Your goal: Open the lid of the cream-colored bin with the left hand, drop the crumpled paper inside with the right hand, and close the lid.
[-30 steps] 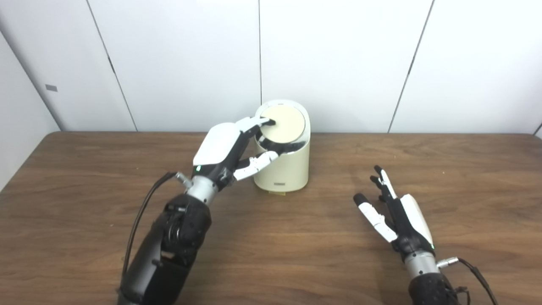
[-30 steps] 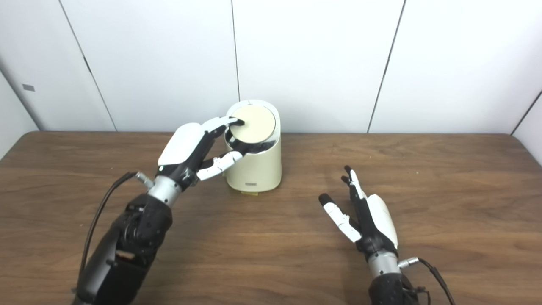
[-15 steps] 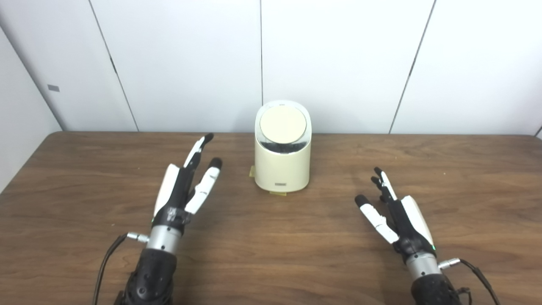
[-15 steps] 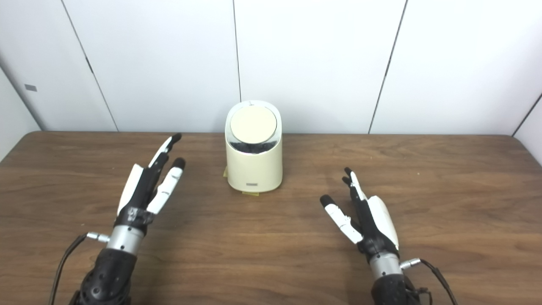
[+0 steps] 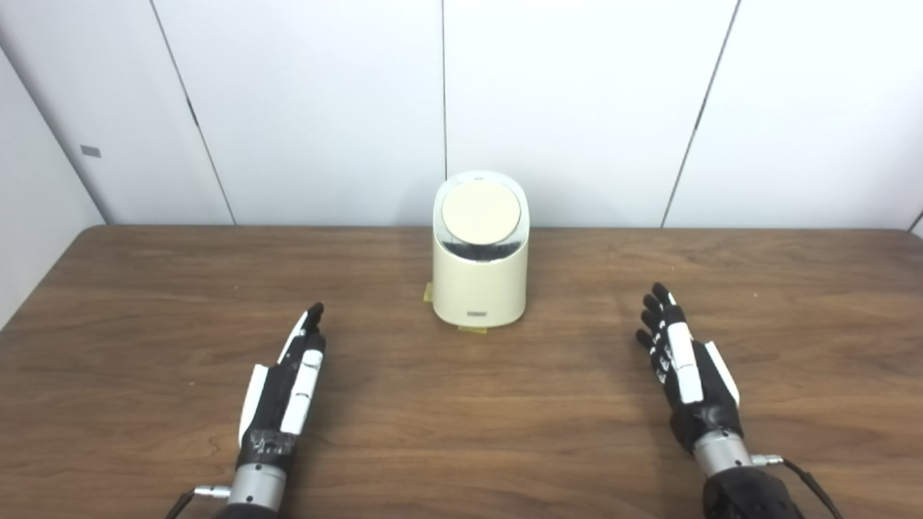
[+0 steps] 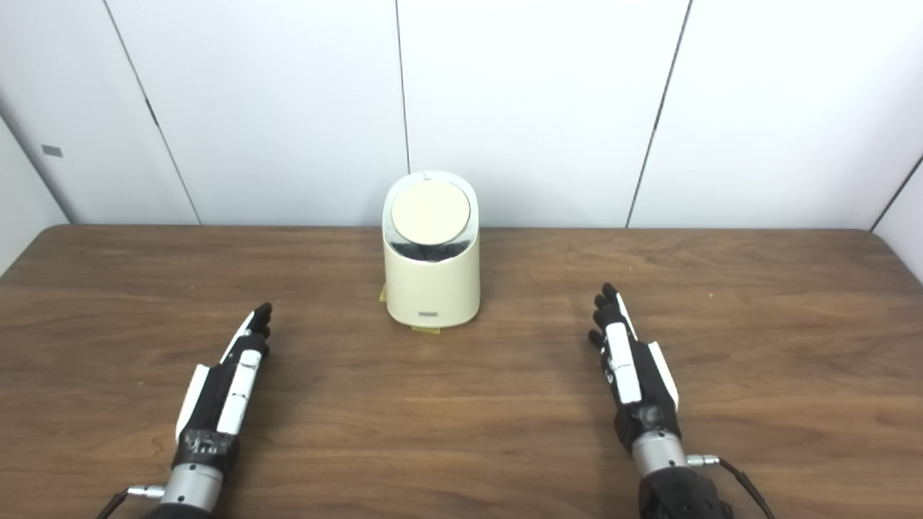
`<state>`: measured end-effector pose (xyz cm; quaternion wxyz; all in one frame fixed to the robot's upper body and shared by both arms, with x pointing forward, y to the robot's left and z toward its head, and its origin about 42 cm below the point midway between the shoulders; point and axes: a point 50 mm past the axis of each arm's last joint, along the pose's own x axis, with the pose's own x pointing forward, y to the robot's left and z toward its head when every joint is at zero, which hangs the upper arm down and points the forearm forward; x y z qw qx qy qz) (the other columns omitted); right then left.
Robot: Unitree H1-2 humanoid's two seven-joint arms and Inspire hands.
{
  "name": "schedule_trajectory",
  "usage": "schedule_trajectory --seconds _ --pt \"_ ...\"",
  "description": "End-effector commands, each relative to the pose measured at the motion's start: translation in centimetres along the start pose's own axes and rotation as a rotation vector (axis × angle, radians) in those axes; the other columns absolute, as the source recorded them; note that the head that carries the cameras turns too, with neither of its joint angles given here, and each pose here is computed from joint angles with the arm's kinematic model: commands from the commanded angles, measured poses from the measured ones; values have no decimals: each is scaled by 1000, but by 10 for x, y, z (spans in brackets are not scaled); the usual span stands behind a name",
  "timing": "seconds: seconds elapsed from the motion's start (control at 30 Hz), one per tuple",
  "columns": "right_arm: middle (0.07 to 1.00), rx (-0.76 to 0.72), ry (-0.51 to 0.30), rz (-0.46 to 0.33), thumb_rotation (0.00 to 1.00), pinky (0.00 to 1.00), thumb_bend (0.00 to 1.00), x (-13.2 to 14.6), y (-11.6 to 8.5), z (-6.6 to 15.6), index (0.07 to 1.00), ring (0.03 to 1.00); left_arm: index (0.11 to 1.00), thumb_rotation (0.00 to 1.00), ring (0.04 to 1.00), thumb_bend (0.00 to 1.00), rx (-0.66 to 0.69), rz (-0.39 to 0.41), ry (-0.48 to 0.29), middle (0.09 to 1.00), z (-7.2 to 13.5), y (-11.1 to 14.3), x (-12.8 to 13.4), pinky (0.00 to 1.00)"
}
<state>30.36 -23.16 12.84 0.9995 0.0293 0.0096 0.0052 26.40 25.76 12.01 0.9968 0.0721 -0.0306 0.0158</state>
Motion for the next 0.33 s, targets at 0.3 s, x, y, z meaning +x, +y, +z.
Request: schedule_trajectory --seconds 0.3 --pt "1000 -8 -44 -4 1000 1000 545 -5 -3 6 1000 1000 1000 966 992 458 -180 12 36 996 -6 -6 -9 1000"
